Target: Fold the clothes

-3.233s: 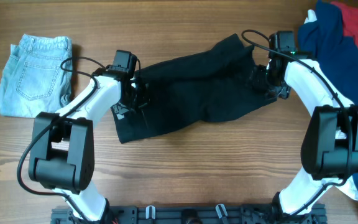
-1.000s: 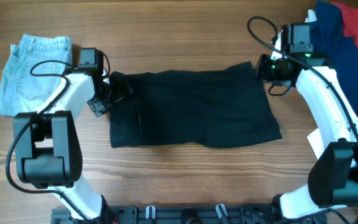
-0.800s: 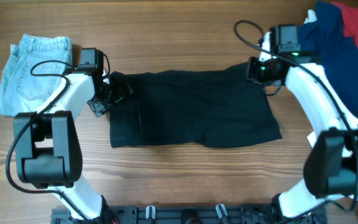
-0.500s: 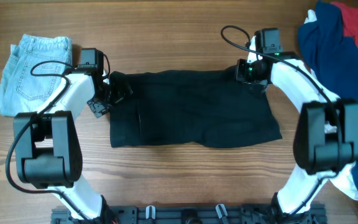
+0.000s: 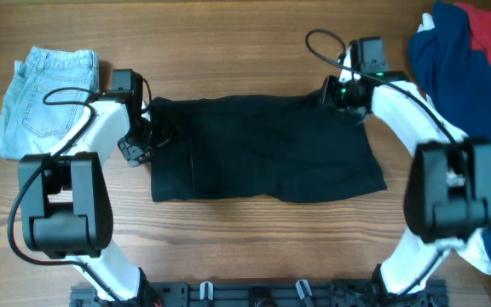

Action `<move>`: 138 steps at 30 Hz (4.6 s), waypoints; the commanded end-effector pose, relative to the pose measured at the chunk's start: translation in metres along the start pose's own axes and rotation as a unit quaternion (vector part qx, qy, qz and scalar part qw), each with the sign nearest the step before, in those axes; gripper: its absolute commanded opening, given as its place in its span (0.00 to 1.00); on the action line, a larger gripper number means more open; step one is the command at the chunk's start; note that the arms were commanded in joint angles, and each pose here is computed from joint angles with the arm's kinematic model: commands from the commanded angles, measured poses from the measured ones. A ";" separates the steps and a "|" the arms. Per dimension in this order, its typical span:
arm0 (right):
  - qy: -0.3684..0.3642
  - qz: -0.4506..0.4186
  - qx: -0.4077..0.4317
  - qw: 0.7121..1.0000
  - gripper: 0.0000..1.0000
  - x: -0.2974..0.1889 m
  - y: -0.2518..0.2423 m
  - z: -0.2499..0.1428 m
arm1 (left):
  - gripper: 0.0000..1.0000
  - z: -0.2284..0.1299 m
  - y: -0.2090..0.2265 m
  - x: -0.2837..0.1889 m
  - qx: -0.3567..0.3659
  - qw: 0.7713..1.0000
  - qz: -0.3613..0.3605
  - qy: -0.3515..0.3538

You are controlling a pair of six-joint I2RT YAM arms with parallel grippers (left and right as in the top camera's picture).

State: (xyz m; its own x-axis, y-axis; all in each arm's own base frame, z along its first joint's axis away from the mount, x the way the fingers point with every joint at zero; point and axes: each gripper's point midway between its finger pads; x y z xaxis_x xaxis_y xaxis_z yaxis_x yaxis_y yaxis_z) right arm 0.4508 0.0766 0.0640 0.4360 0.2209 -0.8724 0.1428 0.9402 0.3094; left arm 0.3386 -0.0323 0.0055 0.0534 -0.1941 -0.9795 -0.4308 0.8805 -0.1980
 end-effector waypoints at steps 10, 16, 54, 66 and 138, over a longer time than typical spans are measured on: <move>0.002 0.008 -0.007 1.000 0.44 -0.097 0.020 -0.020 | 0.92 -0.033 -0.002 0.029 0.024 0.998 -0.044 0.035; 0.013 0.009 -0.025 1.000 0.43 -0.095 0.026 -0.027 | 0.06 -0.047 -0.007 0.046 0.038 0.996 -0.067 0.035; 0.270 0.124 -0.143 0.944 0.04 0.015 0.180 -0.225 | 0.04 -0.009 -0.054 -0.162 0.104 0.978 -0.120 -0.137; 0.222 0.193 -0.117 0.949 0.05 0.044 0.248 -0.243 | 0.04 -0.021 -0.067 -0.193 0.109 0.976 -0.147 -0.121; 0.284 -0.170 0.027 0.943 0.04 0.019 -0.004 -0.188 | 0.04 -0.120 -0.239 -0.080 0.213 0.965 -0.150 -0.032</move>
State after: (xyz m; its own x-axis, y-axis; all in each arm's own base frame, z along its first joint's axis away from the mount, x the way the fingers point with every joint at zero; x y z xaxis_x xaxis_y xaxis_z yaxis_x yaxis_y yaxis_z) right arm 0.2964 0.1113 -0.0037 -0.1278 -0.0737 -0.9891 0.2049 0.9738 -0.0991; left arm 0.3285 -0.2653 0.1267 0.1656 -0.4272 -0.8889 0.0184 0.9025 -0.4303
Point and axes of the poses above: each gripper's point midway between its finger pads, its own x axis out along the fingers, its own y axis along the line the jaws close on, z = x × y, and after that the axes turned 3 degrees about x, right-handed
